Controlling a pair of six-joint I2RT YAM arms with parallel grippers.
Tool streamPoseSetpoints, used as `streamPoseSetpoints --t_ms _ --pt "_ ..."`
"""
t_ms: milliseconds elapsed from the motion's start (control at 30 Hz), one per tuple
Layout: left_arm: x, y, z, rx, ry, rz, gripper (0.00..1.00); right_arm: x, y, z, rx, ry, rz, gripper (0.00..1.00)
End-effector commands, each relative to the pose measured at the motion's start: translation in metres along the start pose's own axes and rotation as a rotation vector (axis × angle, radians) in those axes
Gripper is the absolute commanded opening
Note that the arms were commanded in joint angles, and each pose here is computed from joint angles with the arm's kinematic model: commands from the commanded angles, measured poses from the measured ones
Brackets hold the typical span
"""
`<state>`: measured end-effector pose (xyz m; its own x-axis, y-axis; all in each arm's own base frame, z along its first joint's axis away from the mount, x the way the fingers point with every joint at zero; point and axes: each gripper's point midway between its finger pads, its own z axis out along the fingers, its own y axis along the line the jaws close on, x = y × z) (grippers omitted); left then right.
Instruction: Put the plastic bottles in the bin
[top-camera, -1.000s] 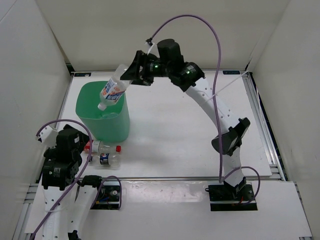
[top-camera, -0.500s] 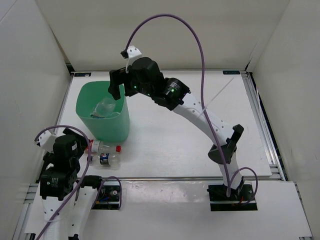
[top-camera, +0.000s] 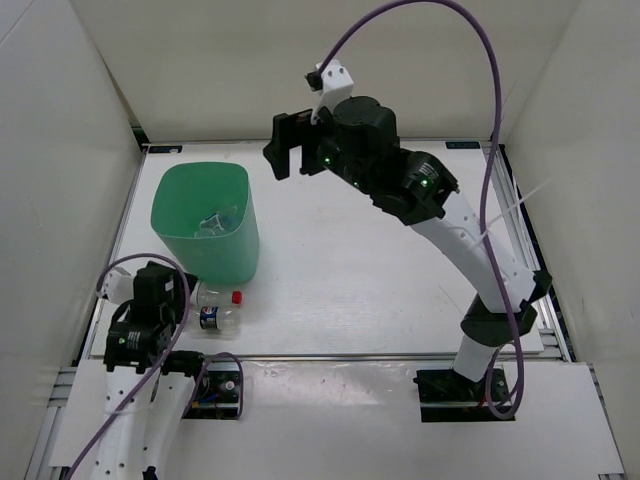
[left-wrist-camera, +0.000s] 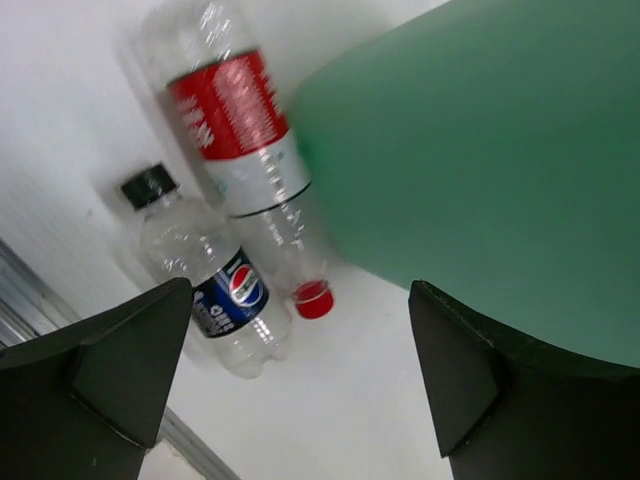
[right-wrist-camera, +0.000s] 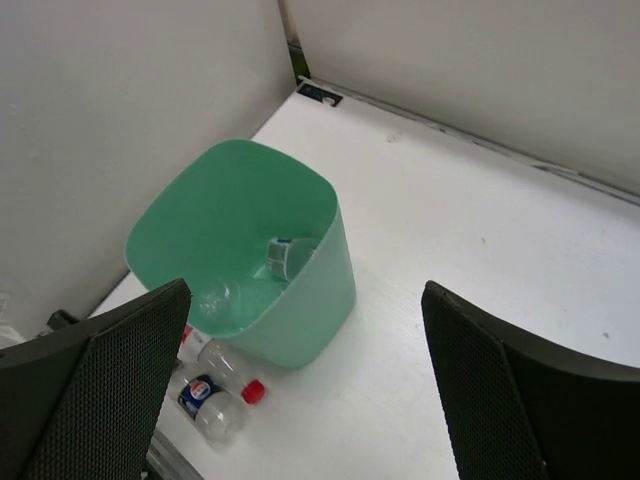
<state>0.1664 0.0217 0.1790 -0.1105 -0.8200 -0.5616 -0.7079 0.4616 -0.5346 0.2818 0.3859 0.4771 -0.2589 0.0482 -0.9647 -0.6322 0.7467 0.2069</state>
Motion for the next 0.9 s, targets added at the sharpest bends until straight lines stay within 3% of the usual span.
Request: streamPoseSetpoints --t_ms 0,333,733,833,867 --pt "0.025 -0.001 0.018 -0.021 0.081 -0.133 1.00 0.021 -0.022 -0.012 0.035 0.092 -0.003 1.00" --pt "0.078 0.001 0.060 -0.006 0.219 -0.256 1.00 0.046 -0.051 -0.028 0.031 0.205 0.078 1.00" --pt "0.119 0.040 0.081 -0.198 0.325 -0.288 1.00 0.050 -0.087 -0.033 0.081 0.230 0.140 1.00" --pt "0.125 0.045 0.082 -0.224 0.343 -0.281 0.90 0.053 -0.090 -0.032 0.085 0.239 0.152 1.00" --pt "0.128 0.046 0.082 -0.221 0.355 -0.282 0.77 0.056 -0.091 -0.031 0.088 0.248 0.152 1.00"
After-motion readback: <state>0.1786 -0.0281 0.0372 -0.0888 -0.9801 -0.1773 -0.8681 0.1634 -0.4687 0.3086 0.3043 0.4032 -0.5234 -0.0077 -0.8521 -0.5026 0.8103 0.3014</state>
